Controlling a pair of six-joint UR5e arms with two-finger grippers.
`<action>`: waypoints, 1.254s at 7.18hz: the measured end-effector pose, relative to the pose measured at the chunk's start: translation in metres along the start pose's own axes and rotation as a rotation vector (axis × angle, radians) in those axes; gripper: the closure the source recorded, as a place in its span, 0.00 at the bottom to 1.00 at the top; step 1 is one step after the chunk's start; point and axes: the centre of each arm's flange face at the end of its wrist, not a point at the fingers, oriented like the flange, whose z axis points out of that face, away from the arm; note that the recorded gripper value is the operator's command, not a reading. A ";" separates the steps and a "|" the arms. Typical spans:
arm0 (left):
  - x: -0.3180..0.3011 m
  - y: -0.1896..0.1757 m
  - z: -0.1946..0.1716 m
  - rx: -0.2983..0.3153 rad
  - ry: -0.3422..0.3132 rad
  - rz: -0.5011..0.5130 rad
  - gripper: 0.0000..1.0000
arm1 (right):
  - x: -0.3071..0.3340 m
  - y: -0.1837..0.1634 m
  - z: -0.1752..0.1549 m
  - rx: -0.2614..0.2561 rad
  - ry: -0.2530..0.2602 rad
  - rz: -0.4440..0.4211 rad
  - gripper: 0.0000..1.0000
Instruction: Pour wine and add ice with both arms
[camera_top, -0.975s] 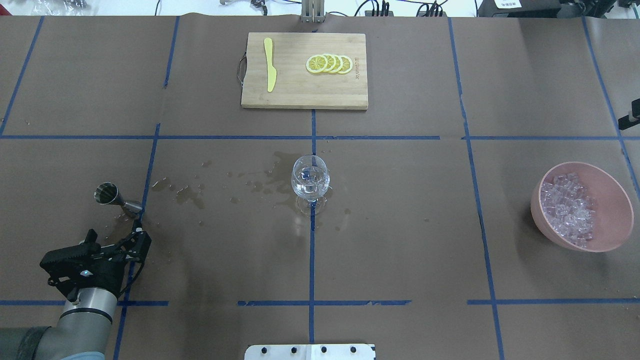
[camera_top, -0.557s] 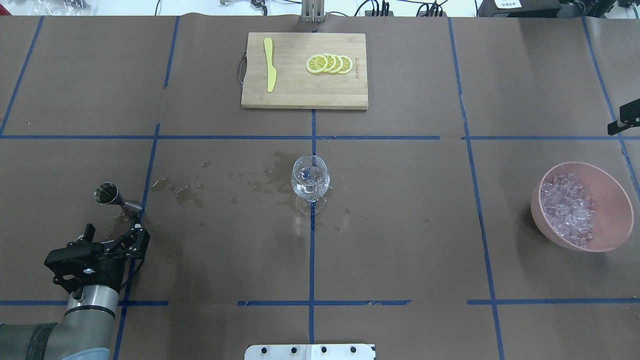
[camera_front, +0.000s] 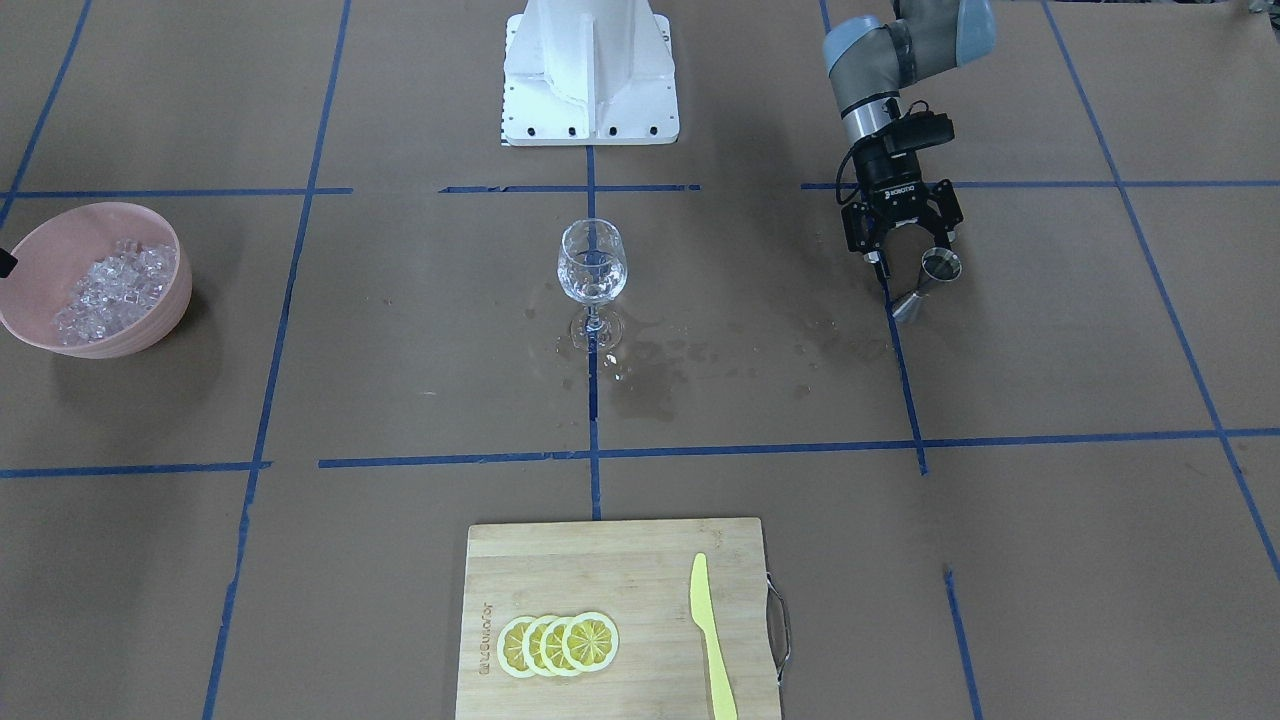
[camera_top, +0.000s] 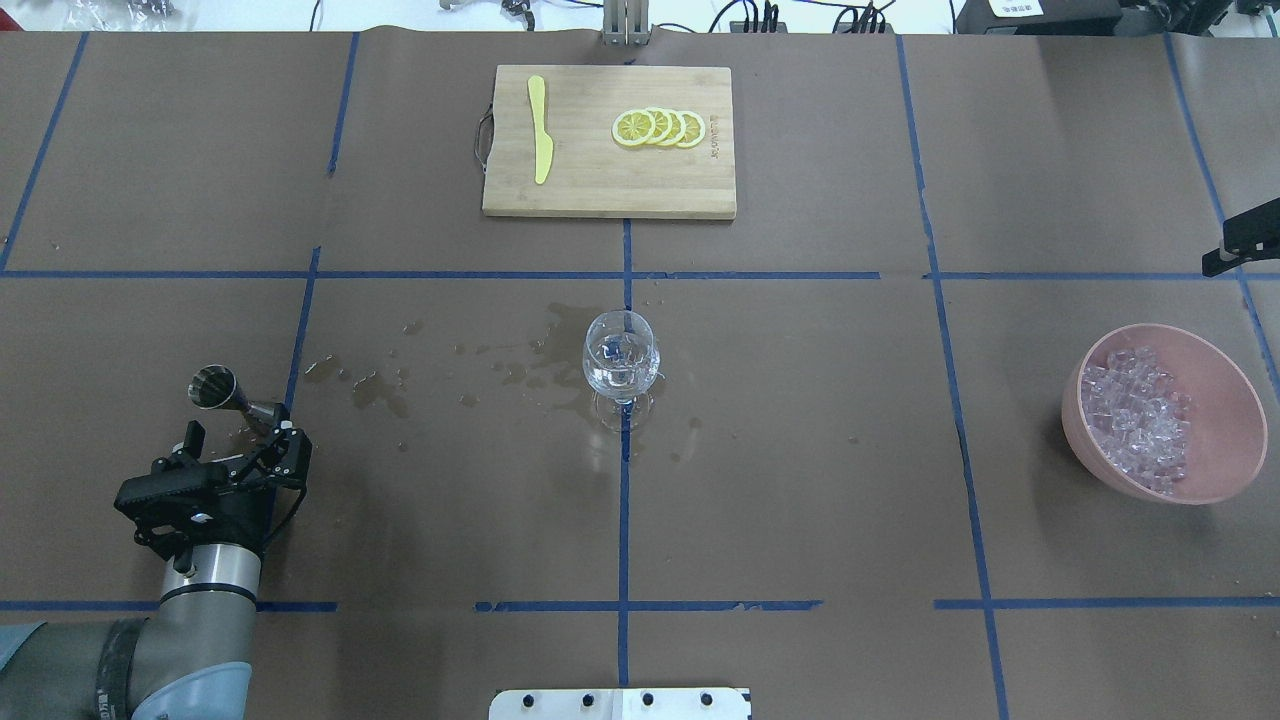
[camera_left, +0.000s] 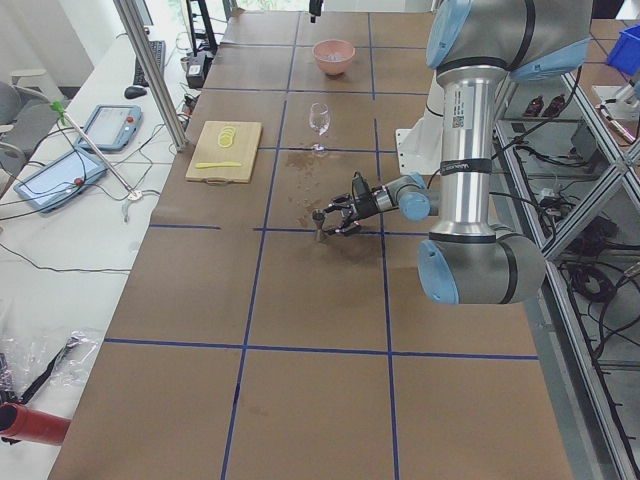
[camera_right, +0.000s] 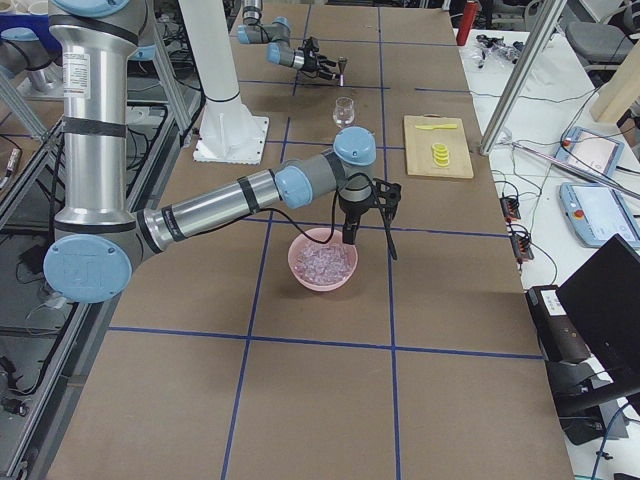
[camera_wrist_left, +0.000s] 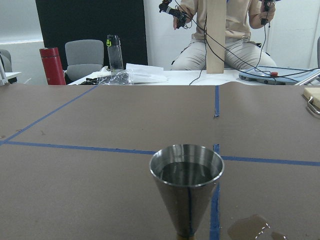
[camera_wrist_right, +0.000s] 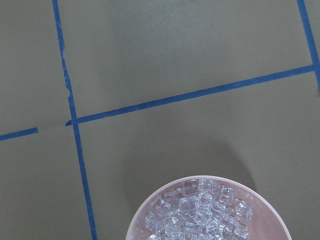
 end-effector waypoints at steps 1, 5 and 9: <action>0.003 -0.003 0.010 0.019 -0.011 -0.006 0.12 | 0.000 0.000 0.001 0.001 0.003 -0.001 0.00; 0.010 -0.007 0.033 0.075 -0.035 -0.013 0.13 | -0.001 0.001 0.002 -0.001 0.006 -0.004 0.00; 0.018 0.007 0.040 0.078 -0.041 0.000 0.14 | 0.000 0.001 0.004 -0.002 0.008 -0.002 0.00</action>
